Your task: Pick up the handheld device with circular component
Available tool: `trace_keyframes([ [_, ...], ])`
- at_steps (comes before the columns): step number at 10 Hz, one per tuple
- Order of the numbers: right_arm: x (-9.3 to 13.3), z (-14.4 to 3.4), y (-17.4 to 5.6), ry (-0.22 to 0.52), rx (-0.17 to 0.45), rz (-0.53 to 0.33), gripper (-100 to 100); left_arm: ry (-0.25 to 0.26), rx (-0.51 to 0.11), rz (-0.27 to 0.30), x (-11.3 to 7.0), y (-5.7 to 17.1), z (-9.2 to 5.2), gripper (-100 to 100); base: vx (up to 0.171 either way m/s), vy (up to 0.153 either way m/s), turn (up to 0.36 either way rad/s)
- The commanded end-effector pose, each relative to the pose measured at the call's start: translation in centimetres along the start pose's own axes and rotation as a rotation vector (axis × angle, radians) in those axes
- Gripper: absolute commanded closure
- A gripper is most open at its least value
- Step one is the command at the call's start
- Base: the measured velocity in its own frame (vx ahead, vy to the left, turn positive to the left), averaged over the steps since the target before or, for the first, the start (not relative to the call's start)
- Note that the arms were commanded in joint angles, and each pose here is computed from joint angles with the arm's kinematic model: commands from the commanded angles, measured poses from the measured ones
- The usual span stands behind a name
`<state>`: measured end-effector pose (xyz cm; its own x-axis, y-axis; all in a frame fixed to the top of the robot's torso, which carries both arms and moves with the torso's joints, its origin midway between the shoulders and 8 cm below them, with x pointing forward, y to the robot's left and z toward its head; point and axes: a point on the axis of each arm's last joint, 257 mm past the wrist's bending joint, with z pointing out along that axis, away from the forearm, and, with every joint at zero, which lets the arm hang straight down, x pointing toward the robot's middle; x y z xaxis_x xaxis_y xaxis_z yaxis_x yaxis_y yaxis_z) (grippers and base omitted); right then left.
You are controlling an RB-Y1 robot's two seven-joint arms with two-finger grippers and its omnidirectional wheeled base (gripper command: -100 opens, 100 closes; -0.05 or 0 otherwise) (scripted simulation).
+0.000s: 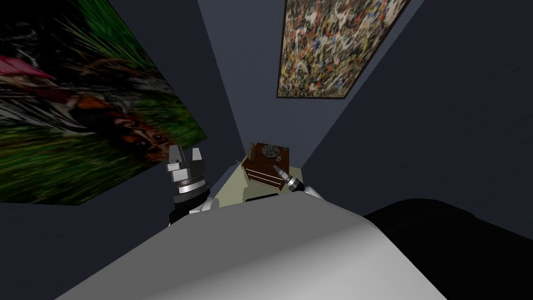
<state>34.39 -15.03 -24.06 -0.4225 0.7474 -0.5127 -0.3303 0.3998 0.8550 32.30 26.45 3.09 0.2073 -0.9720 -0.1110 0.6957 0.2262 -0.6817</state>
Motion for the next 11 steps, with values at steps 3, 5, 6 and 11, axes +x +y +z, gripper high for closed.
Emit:
trace_keyframes([
  [3, 4.4, -2.2, -5.1, 0.156, 0.111, 0.003, -100, 0.0, 0.0, 0.0, 0.0, 0.0, 0.0, 0, 0.003, -0.016, 0.322],
  [5, 6.2, -4.3, -8.1, 0.238, 0.179, -0.012, -100, 0.0, 0.0, 0.0, 0.0, 0.0, 0.0, 0, 0.013, -0.026, 0.267],
  [6, 6.3, -4.6, -8.6, 0.247, 0.191, -0.016, -100, 0.0, 0.0, 0.0, 0.0, 0.0, 0.0, 0, 0.016, -0.028, 0.183],
  [11, 9.7, -11.3, -15.4, 0.454, 0.366, -0.05, -100, 0.0, 0.0, 0.0, 0.0, 0.0, 0.0, 0, 0.018, -0.031, 0.269],
])
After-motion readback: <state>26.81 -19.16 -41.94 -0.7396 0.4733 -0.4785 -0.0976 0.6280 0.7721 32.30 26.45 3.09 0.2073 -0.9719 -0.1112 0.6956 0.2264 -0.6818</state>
